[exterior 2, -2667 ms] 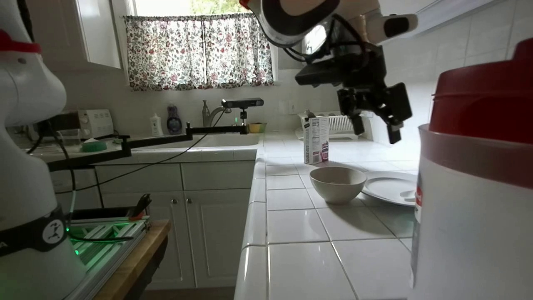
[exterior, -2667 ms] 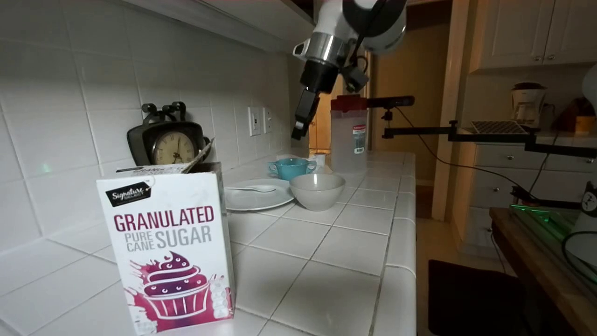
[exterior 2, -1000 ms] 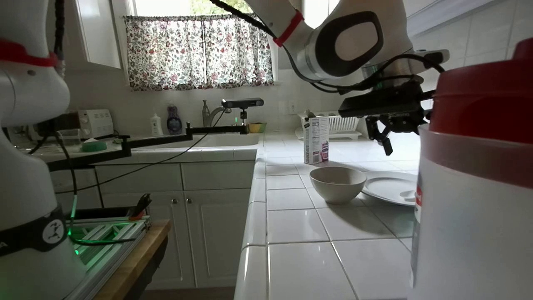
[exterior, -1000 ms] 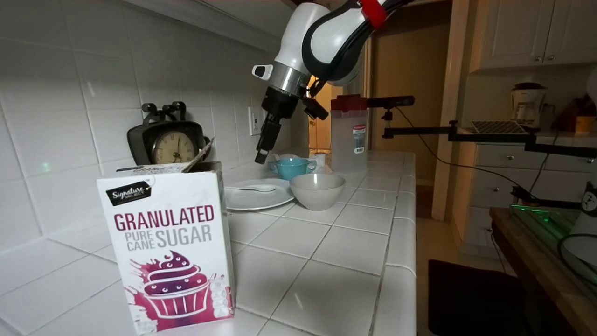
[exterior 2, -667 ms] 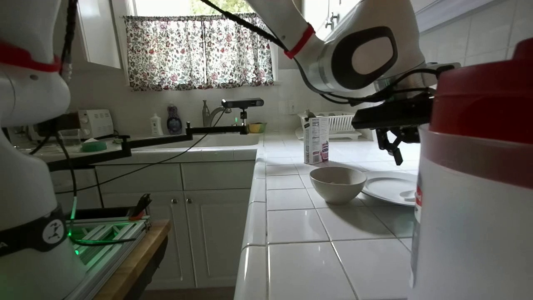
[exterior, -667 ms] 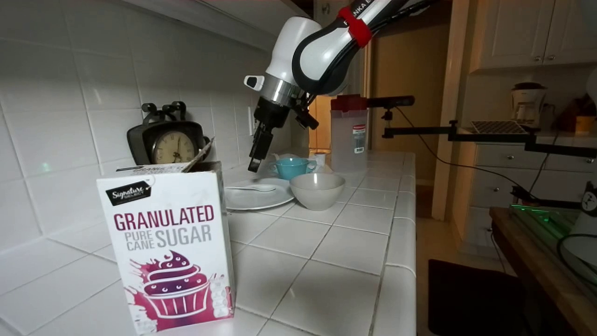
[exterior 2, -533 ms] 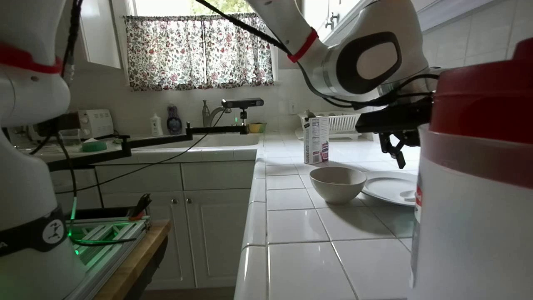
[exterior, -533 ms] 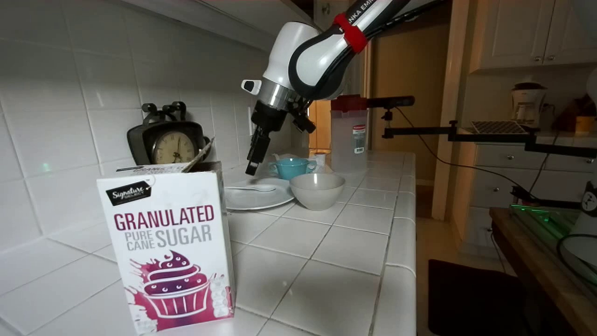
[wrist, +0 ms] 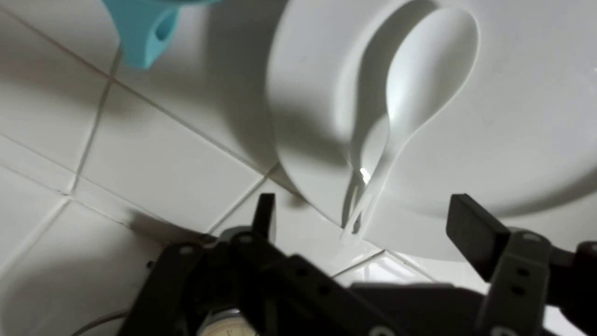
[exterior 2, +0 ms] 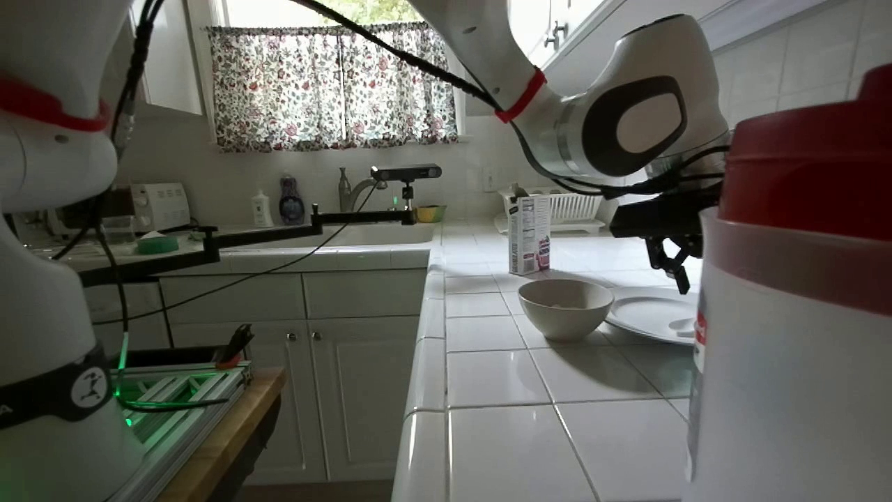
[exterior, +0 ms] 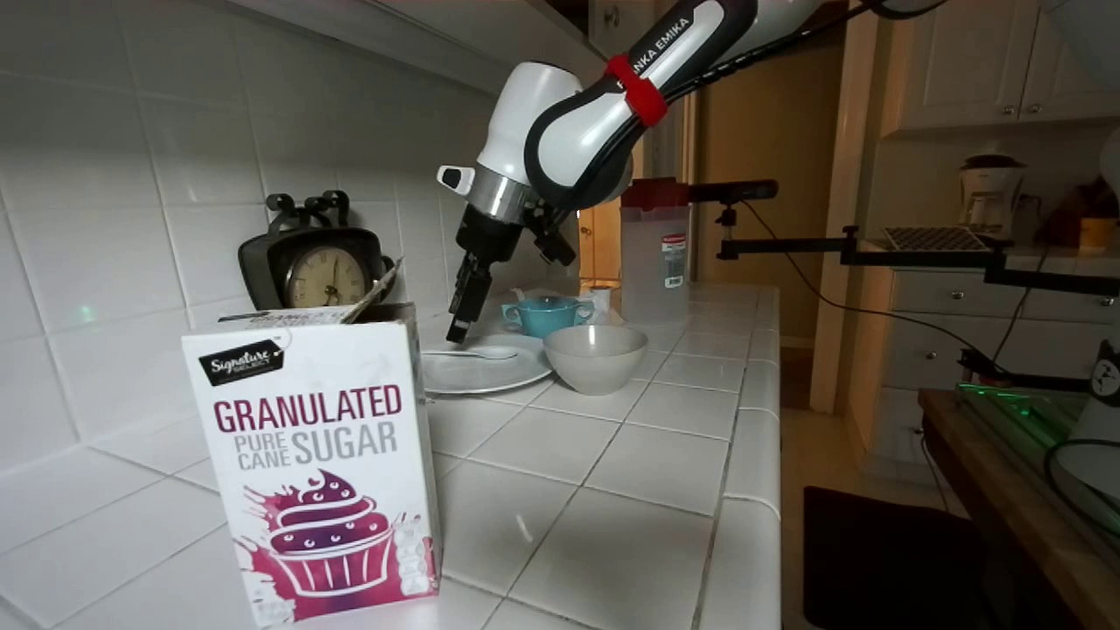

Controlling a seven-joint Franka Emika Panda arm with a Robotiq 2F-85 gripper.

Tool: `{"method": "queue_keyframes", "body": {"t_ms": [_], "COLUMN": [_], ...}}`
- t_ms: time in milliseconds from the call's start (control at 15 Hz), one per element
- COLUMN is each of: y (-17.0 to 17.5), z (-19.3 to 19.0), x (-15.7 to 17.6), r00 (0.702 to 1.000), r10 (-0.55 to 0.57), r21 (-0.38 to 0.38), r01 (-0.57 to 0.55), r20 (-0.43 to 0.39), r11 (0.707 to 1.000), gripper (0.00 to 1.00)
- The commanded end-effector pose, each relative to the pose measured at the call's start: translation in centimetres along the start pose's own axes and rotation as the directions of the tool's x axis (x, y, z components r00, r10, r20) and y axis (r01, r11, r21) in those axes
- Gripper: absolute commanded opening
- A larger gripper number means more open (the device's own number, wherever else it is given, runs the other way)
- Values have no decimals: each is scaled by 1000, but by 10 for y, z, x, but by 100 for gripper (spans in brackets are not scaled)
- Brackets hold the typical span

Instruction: Remove the spoon from the plate

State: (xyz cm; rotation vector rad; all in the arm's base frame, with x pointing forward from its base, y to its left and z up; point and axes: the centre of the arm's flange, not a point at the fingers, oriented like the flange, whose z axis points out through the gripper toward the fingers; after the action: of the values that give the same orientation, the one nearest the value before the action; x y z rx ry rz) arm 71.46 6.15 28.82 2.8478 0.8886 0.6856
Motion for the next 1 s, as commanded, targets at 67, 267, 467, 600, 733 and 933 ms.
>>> {"method": "queue_keyframes", "body": {"t_ms": [67,267,467,600,733,933], "y": [0,-7,-10,-11,-10,-9], "z": [13,20,25,28,30,31], "x": [10,11,10,9,8,8], "r00": [1000,1000,999,999,999,999], "r10": [-16,-24,-29,-26,-24,-21], "r21": [6,10,13,15,15,15], "r01": [16,24,29,26,24,21], "r20": [11,17,21,24,25,25], "r11": [1000,1000,999,1000,1000,1000], "gripper": [85,74,73,73,54,42]}}
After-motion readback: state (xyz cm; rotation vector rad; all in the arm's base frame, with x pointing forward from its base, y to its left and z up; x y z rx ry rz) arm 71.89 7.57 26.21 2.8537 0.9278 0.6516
